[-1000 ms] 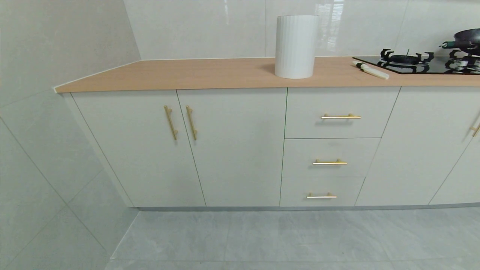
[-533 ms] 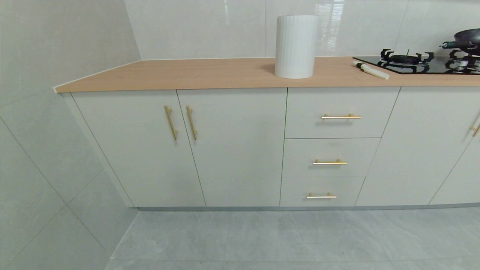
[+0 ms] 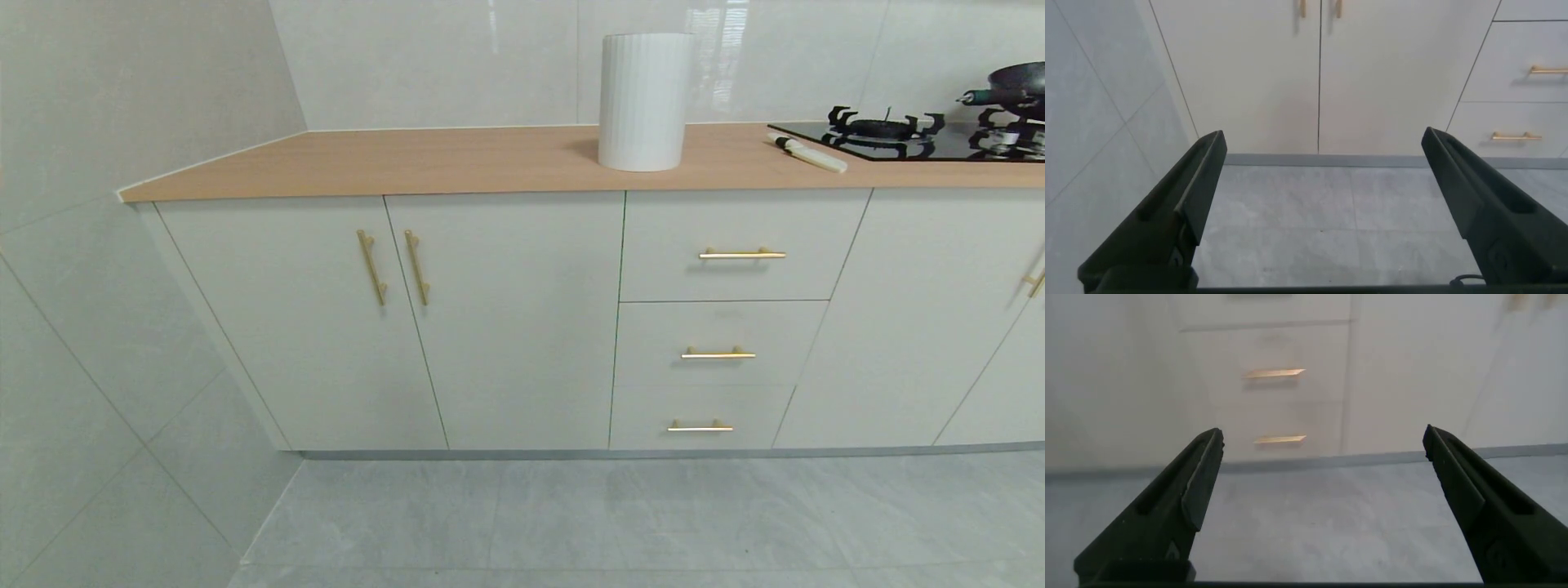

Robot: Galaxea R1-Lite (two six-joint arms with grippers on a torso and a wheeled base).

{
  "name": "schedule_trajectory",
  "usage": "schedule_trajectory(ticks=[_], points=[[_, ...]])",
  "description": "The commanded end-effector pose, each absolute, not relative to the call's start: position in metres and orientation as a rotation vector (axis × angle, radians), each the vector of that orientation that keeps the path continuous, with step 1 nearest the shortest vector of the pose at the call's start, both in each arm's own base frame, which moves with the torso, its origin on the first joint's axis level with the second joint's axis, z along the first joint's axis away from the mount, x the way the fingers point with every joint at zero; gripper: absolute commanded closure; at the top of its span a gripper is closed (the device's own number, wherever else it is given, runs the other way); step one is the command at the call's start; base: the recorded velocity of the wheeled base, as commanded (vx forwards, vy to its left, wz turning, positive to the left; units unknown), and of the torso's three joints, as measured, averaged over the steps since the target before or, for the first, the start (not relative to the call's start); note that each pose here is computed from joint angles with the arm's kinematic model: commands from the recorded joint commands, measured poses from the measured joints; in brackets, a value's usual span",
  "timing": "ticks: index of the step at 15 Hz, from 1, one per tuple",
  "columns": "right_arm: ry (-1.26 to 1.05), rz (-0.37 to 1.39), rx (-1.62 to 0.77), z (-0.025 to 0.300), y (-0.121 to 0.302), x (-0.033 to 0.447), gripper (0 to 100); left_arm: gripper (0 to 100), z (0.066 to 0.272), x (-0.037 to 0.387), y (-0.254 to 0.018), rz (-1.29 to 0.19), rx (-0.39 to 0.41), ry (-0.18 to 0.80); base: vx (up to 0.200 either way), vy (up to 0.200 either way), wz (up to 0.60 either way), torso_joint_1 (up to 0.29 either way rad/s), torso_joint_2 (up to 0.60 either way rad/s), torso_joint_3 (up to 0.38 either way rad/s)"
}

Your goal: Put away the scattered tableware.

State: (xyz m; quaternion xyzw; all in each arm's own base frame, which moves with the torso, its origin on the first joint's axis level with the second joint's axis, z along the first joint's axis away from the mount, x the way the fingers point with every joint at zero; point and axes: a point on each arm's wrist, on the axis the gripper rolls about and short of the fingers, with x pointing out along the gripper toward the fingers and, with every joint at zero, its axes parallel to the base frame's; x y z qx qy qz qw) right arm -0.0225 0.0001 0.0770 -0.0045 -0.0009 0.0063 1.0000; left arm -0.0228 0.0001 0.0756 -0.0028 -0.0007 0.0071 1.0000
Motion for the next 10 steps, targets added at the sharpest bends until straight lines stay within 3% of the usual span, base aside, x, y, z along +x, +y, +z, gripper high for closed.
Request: schedule_trajectory(ticks=[1, 5, 10], points=[[0.024, 0.02, -0.012, 0.0763, 0.0, -0.0211, 0, 0, 0.0756, -0.0228, 0.0001, 0.015, -0.006, -0.002, 0.0, 0.0, 0.0, 0.0, 0.0, 0.0], [0.0, 0.014, -0.011, 0.0757, 0.0001, -0.0229, 0, 0, 0.0756, -0.0228, 0.0001, 0.015, -0.005, -0.002, 0.0, 0.0, 0.0, 0.0, 0.0, 0.0], [0.0, 0.014, -0.011, 0.0757, 0.0001, -0.0229, 0, 0, 0.0756, -0.0228, 0.0001, 0.015, -0.005, -0.002, 0.2, 0.0, 0.0, 0.003, 0.0, 0.001]])
